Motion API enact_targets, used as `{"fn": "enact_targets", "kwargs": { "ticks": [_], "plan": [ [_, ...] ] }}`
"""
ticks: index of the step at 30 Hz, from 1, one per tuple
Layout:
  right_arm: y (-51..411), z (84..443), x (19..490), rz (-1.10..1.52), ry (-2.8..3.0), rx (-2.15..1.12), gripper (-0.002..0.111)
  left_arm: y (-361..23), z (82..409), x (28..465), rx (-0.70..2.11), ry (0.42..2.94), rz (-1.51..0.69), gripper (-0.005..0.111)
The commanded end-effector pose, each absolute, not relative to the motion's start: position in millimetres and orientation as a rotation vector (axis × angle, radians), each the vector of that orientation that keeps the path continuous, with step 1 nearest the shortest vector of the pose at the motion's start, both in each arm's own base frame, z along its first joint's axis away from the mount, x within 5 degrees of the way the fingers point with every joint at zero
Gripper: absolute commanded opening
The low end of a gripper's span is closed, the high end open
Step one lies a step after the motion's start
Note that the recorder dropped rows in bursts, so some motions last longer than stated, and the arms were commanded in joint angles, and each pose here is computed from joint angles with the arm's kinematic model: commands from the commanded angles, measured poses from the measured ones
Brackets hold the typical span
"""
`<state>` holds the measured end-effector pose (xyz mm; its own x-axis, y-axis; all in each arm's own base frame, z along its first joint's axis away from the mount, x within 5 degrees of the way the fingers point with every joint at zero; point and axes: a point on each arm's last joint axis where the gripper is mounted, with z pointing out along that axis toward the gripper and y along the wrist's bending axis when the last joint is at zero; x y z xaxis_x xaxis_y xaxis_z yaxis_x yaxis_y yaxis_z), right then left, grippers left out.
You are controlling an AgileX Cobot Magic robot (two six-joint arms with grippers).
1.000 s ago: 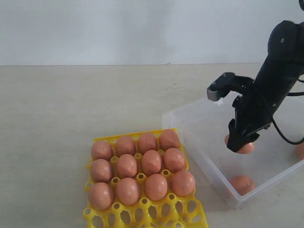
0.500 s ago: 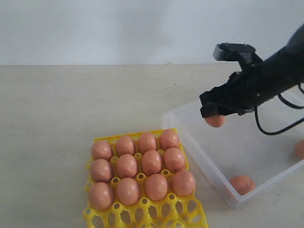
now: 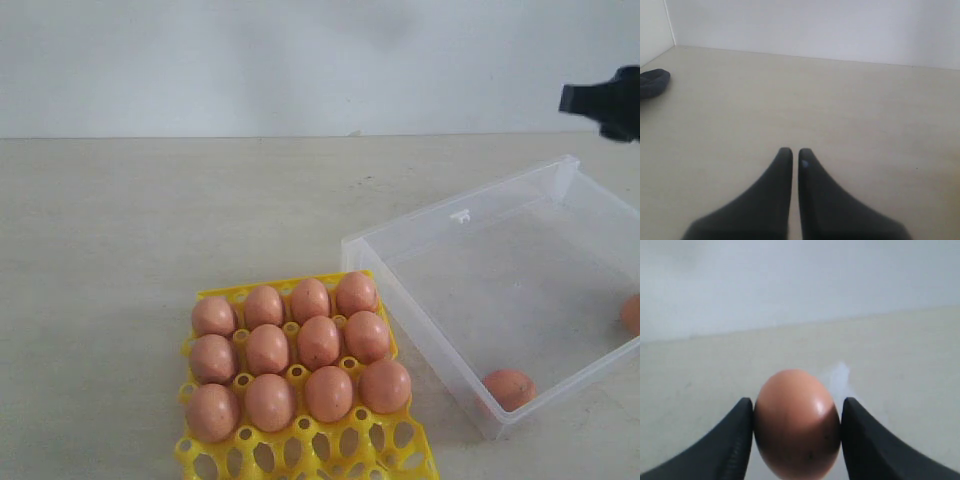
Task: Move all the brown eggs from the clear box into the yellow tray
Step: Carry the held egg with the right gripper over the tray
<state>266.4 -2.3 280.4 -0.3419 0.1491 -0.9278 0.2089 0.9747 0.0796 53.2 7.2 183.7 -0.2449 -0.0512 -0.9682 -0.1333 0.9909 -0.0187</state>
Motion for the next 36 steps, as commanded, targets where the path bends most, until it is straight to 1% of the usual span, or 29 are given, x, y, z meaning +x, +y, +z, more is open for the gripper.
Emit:
{"fn": "enact_targets", "kwargs": {
  "ticks": [1,4,7,13,18,20,22,24,27,29,32,36],
  "plan": [
    [-3.8,326.1,257.7,-0.167,1.75,0.11,0.0,7.0,182.9,53.2,-0.128,1.816,0.078,0.004],
    [0.2,350.4,255.0,-0.217,1.67,-0.027,0.0,7.0,182.9,53.2,-0.128,1.816,0.078,0.004],
    [2.8,363.3,255.7,-0.199,1.642,-0.053,0.0,7.0,182.9,53.2,-0.128,1.816,0.078,0.004],
    [10.1,359.9,255.8,-0.1,1.692,-0.084,0.0,7.0,182.9,53.2,-0.128,1.816,0.078,0.004],
    [22.1,352.0,253.2,0.049,1.779,-0.149,0.0,7.0,182.9,53.2,-0.128,1.816,0.078,0.004],
    [22.4,352.1,253.1,0.101,1.783,-0.092,0.0,7.0,182.9,53.2,-0.128,1.816,0.078,0.004],
    [17.9,354.9,254.2,0.128,1.753,0.031,0.0,7.0,182.9,53.2,-0.128,1.816,0.078,0.004],
    [8.1,359.4,255.0,0.137,1.69,0.222,0.0,7.0,182.9,53.2,-0.128,1.816,0.078,0.004],
    [-3.0,365.0,254.0,0.217,1.574,0.493,0.0,7.0,182.9,53.2,-0.128,1.816,0.078,0.004],
    [-7.6,368.3,253.5,0.27,1.494,0.609,0.0,7.0,182.9,53.2,-0.128,1.816,0.078,0.004],
    [-9.4,384.2,253.4,0.338,1.362,0.649,0.0,7.0,182.9,53.2,-0.128,1.816,0.078,0.004],
    [-2.7,417.2,251.2,0.411,1.171,0.501,0.0,7.0,182.9,53.2,-0.128,1.816,0.078,0.004]
  ]
}}
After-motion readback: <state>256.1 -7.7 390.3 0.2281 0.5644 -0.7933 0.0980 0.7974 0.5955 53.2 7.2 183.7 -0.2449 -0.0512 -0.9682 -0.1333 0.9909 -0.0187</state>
